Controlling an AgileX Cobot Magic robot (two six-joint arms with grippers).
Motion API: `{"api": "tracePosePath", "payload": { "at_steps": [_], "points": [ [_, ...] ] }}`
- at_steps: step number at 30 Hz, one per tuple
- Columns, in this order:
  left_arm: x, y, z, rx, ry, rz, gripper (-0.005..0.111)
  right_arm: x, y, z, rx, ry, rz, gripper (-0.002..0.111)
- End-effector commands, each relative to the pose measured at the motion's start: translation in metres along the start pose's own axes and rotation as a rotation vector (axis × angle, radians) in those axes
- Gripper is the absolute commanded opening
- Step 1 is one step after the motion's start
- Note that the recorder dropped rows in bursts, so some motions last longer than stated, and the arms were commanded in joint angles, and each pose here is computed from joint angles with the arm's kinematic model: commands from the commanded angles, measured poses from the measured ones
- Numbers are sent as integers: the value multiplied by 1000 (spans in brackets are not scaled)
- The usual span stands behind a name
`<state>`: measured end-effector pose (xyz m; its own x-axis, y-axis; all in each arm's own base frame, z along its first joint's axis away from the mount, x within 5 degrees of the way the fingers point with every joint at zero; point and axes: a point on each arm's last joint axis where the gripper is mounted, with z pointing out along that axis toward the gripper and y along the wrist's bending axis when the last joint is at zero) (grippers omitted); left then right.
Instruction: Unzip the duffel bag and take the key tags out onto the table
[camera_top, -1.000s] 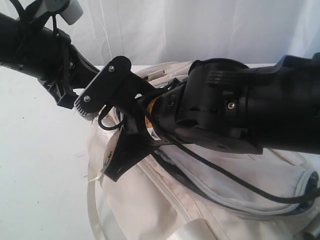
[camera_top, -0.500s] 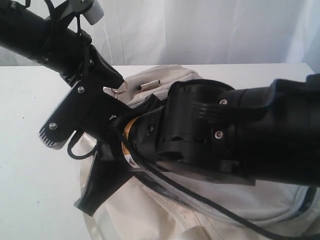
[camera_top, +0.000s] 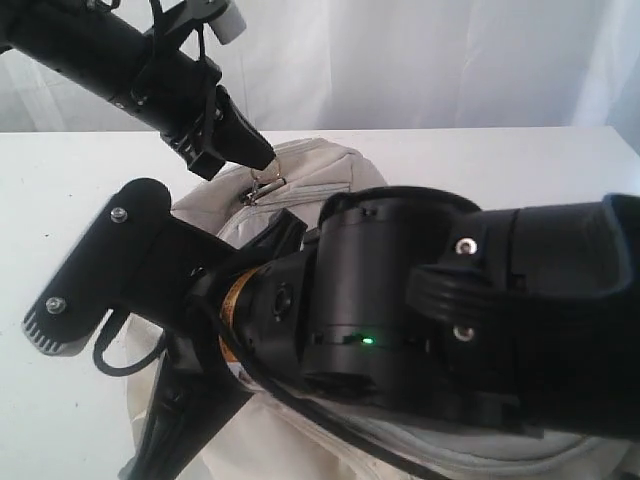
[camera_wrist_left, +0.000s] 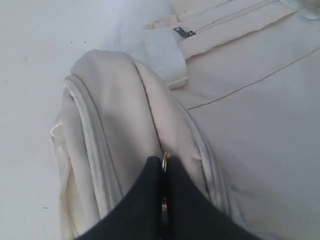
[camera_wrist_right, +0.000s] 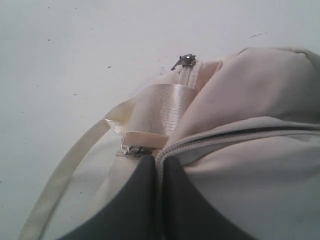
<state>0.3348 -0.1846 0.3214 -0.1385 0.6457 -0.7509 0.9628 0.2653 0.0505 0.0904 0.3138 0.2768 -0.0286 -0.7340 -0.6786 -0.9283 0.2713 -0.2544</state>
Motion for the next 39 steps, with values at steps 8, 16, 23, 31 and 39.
{"api": "tracePosePath", "payload": {
  "at_steps": [8,16,23,31,39],
  "points": [
    [-8,22,3,-111,-14,-56,0,0,15,-15,-51,14,49,7],
    [-4,20,1,-111,46,-142,48,-3,12,-23,-52,-17,80,65],
    [-14,-4,-45,-145,131,-152,70,10,-11,-82,41,56,226,65],
    [1,-24,-71,-108,385,-209,45,61,-45,-189,171,147,420,65],
    [2,-21,-62,-140,310,-274,22,79,-57,-227,193,-4,518,65]
  ]
}}
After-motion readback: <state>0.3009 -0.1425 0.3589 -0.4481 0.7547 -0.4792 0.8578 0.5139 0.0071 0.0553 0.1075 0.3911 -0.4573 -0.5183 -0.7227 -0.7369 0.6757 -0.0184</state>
